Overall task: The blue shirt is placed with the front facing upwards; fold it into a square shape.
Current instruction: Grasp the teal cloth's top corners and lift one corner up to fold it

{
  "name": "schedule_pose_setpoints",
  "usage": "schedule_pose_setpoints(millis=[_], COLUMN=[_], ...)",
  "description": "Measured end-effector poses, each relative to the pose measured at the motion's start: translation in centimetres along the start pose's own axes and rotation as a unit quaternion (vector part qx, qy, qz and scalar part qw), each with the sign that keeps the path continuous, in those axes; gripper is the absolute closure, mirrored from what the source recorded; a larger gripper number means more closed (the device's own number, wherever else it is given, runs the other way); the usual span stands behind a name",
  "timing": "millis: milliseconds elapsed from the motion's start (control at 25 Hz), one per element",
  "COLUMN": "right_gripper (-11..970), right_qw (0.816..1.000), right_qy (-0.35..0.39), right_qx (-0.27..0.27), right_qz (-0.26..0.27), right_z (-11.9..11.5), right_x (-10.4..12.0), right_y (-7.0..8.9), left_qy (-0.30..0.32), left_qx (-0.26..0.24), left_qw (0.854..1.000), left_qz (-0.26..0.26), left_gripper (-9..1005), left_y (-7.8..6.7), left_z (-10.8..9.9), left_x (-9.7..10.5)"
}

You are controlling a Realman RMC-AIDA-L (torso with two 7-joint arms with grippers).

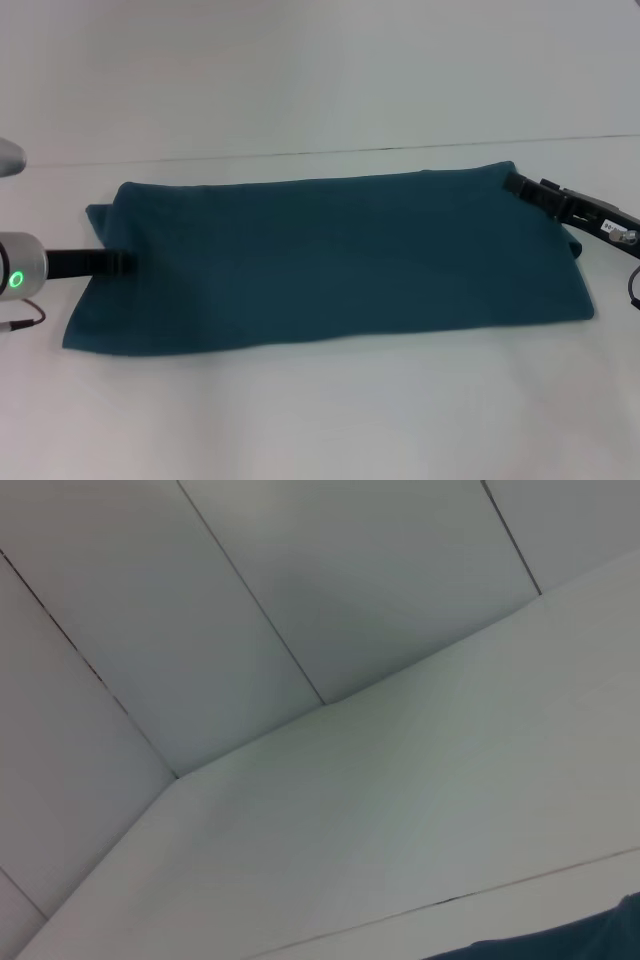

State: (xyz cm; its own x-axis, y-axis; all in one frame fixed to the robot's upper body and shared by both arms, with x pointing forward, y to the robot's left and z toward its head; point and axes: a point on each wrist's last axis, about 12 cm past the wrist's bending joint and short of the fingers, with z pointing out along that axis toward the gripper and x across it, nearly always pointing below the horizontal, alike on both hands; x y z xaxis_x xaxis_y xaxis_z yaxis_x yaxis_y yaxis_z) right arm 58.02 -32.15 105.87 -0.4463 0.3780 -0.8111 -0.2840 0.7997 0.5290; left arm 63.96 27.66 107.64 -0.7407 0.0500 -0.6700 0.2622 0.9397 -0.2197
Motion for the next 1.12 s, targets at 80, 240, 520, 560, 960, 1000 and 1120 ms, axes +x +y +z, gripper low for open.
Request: schedule_pose_setpoints(millis=[80, 240, 520, 560, 960, 1000, 1120], right_gripper=[208, 208, 209, 209, 234, 257, 325], right_qw=[1.000, 1.000, 1.000, 1.000, 0.999, 0.999, 0.997], right_qy=[0.000, 0.001, 0.001, 0.001, 0.000, -0.002, -0.015], right_qx=[0.000, 0.001, 0.002, 0.002, -0.004, -0.006, -0.007], right_qz=[0.001, 0.001, 0.002, 0.003, -0.034, -0.043, -0.079], right_z=[0.0, 0.0, 0.0, 0.0, 0.7, 0.8, 1.2], right_x=[0.0, 0.0, 0.1, 0.1, 1.0, 1.2, 1.8], right_y=[0.0, 0.0, 0.0, 0.0, 0.6, 0.7, 1.1], left_qy=[-0.006, -0.017, -0.035, -0.036, -0.057, -0.057, -0.059], left_qx=[0.011, 0.028, 0.060, 0.064, 0.086, 0.087, 0.095], left_qw=[1.000, 0.999, 0.998, 0.997, 0.994, 0.994, 0.993], left_qz=[0.003, 0.002, 0.007, 0.009, 0.033, 0.034, 0.036], left_gripper=[640, 799, 933, 933, 933, 933, 933], left_y=[-0.2, -0.5, -1.4, -1.6, -2.4, -2.4, -2.4], left_z=[-0.1, -0.2, -0.5, -0.5, -1.9, -2.0, -2.6], left_x=[-0.1, -0.4, -1.2, -1.3, -2.6, -2.6, -2.8])
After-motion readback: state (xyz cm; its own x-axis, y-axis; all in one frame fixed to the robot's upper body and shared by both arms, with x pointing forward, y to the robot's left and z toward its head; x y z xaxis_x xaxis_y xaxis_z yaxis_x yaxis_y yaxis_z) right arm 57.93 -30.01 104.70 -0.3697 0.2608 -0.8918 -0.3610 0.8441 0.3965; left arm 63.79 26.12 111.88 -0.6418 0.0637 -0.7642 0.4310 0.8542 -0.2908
